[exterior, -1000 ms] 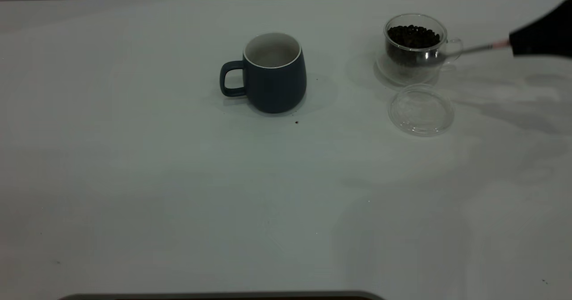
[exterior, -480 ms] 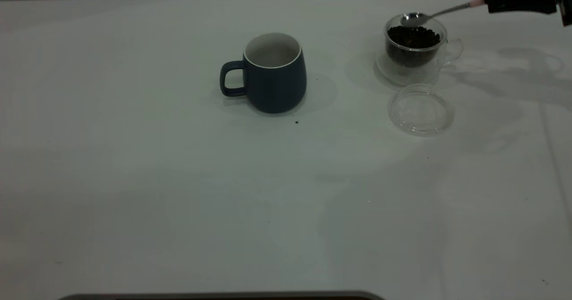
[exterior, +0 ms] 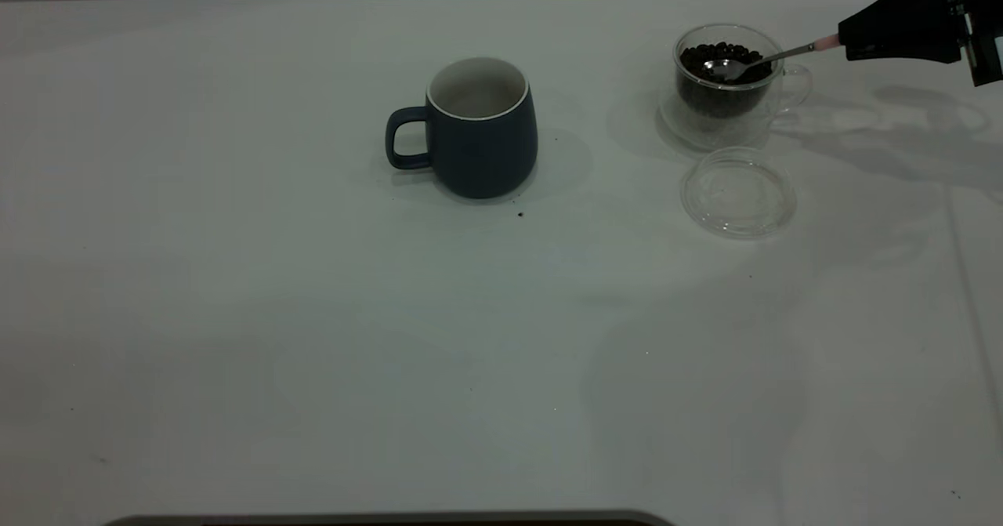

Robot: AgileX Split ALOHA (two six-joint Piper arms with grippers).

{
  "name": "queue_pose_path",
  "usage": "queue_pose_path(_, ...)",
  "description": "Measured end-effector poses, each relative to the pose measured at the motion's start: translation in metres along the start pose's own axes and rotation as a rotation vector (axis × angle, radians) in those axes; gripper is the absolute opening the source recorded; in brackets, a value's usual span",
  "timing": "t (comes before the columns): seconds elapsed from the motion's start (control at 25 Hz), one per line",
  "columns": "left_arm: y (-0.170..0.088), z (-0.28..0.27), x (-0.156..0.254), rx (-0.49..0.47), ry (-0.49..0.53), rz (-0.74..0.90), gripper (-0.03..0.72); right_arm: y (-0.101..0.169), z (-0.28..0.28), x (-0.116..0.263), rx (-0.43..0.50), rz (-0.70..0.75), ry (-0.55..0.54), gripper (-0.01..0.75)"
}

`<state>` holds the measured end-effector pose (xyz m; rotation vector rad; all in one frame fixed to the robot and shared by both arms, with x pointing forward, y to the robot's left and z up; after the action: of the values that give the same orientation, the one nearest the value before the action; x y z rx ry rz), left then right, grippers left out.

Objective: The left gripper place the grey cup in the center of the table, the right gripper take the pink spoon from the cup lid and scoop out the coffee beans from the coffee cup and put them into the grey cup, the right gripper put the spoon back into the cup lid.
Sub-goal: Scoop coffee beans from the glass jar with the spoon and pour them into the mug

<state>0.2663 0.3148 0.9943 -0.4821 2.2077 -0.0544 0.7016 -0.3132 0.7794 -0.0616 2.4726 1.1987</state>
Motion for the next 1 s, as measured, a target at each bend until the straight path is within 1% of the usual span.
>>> queue_pose_path(0.12,0.000,0.000,0.000,0.000,0.000,0.000,0.567,0.000,0.000,0.001,-0.006,0.001,0.003,0.100)
queue_pose_path(0.32,0.000,0.000,0.000,0.000,0.000,0.000,0.567,-0.006,0.006,0.007,-0.010,0.050,0.013,0.100)
queue_pose_path(0.48,0.000,0.000,0.000,0.000,0.000,0.000,0.567,-0.006,0.007,0.007,-0.017,0.063,0.014,0.100)
queue_pose_path(0.8,0.000,0.000,0.000,0.000,0.000,-0.002,0.567,-0.007,0.002,0.005,-0.030,0.085,-0.004,0.100)
queue_pose_path(1.0,0.000,0.000,0.000,0.000,0.000,-0.002,0.567,-0.008,-0.007,0.005,-0.062,0.119,-0.015,0.100)
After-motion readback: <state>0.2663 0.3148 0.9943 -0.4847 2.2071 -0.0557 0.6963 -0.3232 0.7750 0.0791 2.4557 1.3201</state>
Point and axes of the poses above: a point on each arm's last joint axis where the gripper is mounted, z pointing out along that axis toward the gripper, y along the wrist's bending axis when the last joint is at zero, x = y × z, the point moved 6 cm from there along z, pointing out along that axis toward the gripper, and after that the axes turned 13 degrees about -z, right-handed, at the moved point
